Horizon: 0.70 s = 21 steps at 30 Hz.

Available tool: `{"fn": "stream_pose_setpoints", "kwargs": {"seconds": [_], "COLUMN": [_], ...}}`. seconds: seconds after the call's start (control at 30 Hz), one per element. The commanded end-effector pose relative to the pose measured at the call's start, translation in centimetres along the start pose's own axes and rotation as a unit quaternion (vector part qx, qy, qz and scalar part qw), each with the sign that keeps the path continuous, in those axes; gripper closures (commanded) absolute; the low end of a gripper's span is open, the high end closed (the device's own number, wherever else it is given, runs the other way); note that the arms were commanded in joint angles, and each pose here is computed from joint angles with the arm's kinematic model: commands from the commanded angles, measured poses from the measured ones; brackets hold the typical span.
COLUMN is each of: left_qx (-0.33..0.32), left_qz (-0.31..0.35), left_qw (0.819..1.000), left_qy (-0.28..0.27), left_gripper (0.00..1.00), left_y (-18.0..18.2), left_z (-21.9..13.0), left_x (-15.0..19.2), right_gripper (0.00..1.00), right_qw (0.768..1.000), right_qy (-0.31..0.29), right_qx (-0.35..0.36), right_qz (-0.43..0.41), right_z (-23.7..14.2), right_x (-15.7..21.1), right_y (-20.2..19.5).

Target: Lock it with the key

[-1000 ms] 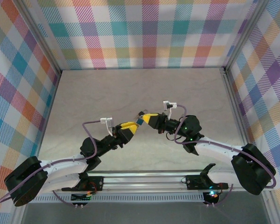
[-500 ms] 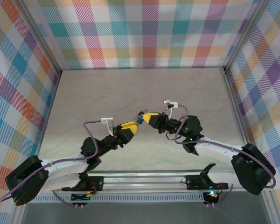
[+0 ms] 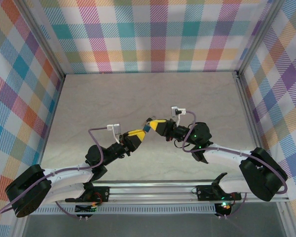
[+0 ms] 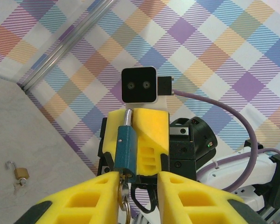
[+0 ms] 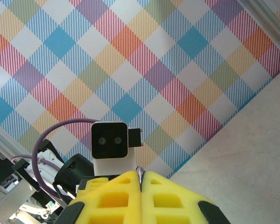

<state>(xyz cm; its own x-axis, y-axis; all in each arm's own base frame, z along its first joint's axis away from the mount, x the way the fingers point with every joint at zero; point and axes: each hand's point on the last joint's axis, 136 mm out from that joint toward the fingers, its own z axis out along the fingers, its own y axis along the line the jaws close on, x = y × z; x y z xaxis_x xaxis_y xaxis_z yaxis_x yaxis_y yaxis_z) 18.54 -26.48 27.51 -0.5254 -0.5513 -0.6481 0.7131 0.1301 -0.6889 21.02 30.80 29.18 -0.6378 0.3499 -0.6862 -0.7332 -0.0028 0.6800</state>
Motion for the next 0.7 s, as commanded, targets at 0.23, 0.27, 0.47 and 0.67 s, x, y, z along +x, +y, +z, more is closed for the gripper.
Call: {"fn": "stream_pose_setpoints", "kwargs": {"seconds": [0.23, 0.27, 0.47, 0.67], "left_qx": [0.044, 0.044, 0.037, 0.029], "left_qz": [-0.005, -0.004, 0.001, 0.012], "left_qw": [0.999, 0.999, 0.999, 0.999], "left_qy": [-0.014, -0.014, -0.024, -0.041], "left_gripper": [0.74, 0.74, 0.80, 0.84], "left_y": [-2.3, -2.3, -2.1, -2.0], "left_z": [0.4, 0.4, 0.0, -0.6], "left_x": [-1.0, -1.0, -1.3, -1.8], "right_gripper": [1.00, 1.00, 1.00, 1.00], "right_qw": [0.998, 0.998, 0.998, 0.998], "right_qy": [-0.030, -0.028, -0.023, -0.013], "right_qx": [-0.043, -0.045, -0.053, -0.064], "right_qz": [-0.024, -0.023, -0.023, -0.026], "right_z": [1.0, 1.1, 1.2, 1.2], "right_x": [-1.7, -1.6, -1.2, -0.7], "right_y": [1.7, 1.7, 2.0, 2.5]}}
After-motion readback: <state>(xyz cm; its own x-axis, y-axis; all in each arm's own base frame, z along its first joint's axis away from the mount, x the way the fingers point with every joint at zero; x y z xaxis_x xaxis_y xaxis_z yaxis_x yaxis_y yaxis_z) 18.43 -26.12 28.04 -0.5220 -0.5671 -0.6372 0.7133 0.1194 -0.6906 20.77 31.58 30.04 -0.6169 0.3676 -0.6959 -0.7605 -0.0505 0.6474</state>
